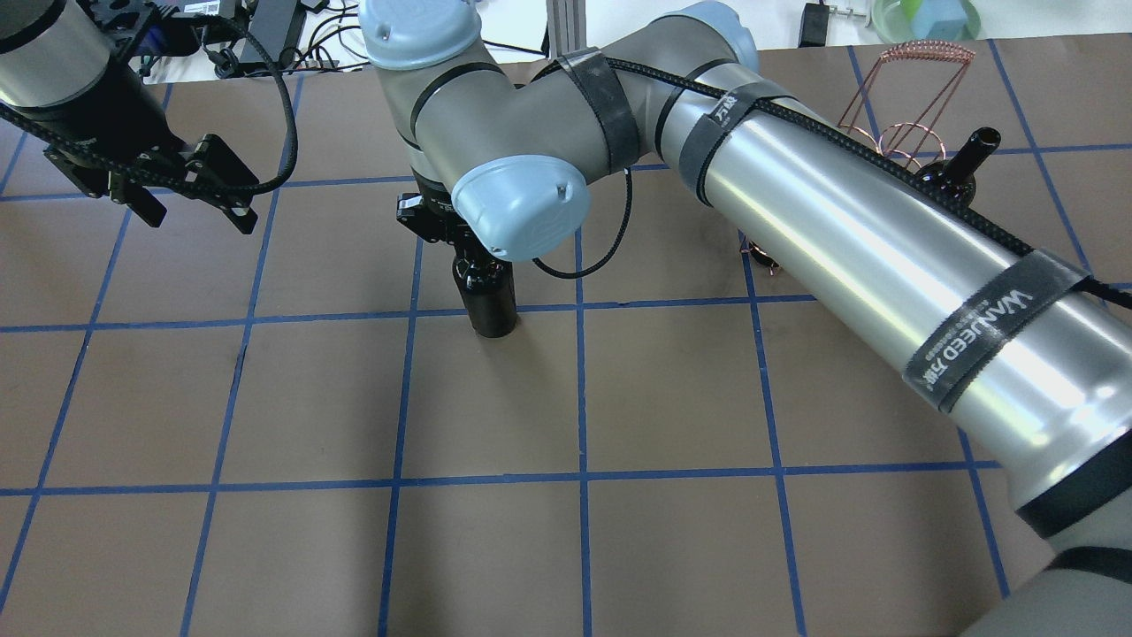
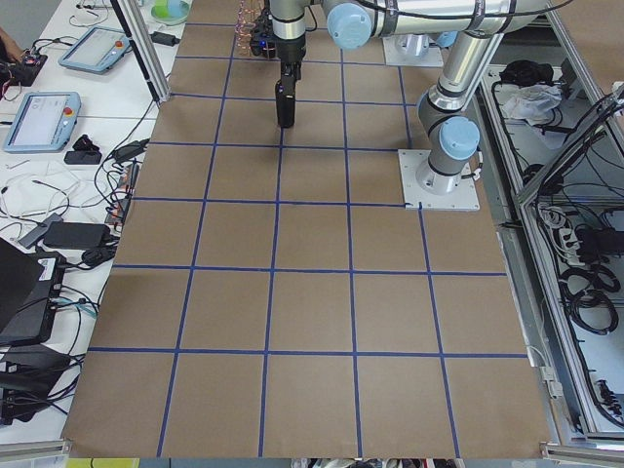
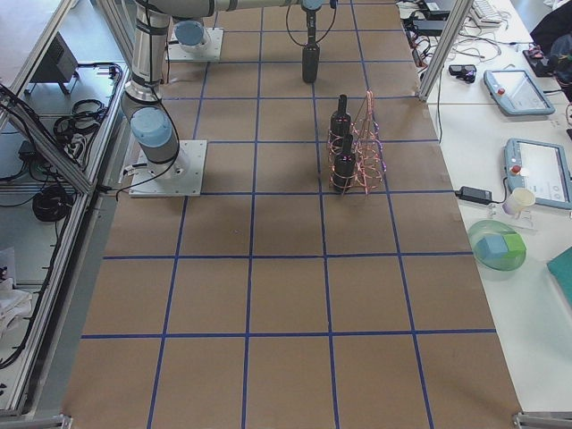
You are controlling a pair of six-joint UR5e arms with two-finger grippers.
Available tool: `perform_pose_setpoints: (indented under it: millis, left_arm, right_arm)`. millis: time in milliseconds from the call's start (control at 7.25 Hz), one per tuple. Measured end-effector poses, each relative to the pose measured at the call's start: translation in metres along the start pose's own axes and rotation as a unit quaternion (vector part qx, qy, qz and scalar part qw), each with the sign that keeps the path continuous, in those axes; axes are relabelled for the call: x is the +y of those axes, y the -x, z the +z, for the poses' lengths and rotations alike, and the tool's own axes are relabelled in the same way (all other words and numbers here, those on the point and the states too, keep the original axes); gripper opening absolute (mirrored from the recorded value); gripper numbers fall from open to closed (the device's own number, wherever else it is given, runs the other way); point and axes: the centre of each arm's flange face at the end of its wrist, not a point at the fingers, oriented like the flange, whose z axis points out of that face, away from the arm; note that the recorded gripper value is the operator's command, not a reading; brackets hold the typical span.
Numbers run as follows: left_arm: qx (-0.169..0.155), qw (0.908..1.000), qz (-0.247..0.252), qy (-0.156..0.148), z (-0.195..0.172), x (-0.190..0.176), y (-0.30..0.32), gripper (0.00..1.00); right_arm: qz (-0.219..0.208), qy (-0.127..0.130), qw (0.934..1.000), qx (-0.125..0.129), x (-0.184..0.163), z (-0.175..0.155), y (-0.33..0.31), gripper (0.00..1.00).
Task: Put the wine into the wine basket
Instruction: 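Lift the bottle off the table with the right gripper, then carry the bottle to the copper wine rack and tilt it into a slot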
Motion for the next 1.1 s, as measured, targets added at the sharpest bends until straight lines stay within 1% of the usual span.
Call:
perform_pose_setpoints:
  millis: [414, 690, 828, 1103]
  left_arm:
    - [0.001, 1.0, 0.0, 0.002, 0.004, -0.003, 0.001, 1.0]
    - [0.001, 1.0, 0.0, 0.004, 0.006, -0.005, 0.002, 1.0]
    - [0.001, 1.0, 0.0, 0.005, 0.007, -0.005, 0.002, 1.0]
    - [0.001, 1.0, 0.0, 0.005, 0.008, -0.006, 0.002, 1.0]
  right_arm:
    - [-0.009, -0.001, 1.0, 0.002, -0.001, -0.002, -0.002, 0.0]
    - [-0.028, -0.008, 0.9996, 0.006, -0.01, -0.015, -0.018, 0.0]
    - [-0.04, -0.008, 0.9991, 0.011, -0.018, -0.03, -0.039, 0.0]
    - [-0.07, -0.01, 0.997, 0.031, -0.034, -0.076, -0.106, 0.0]
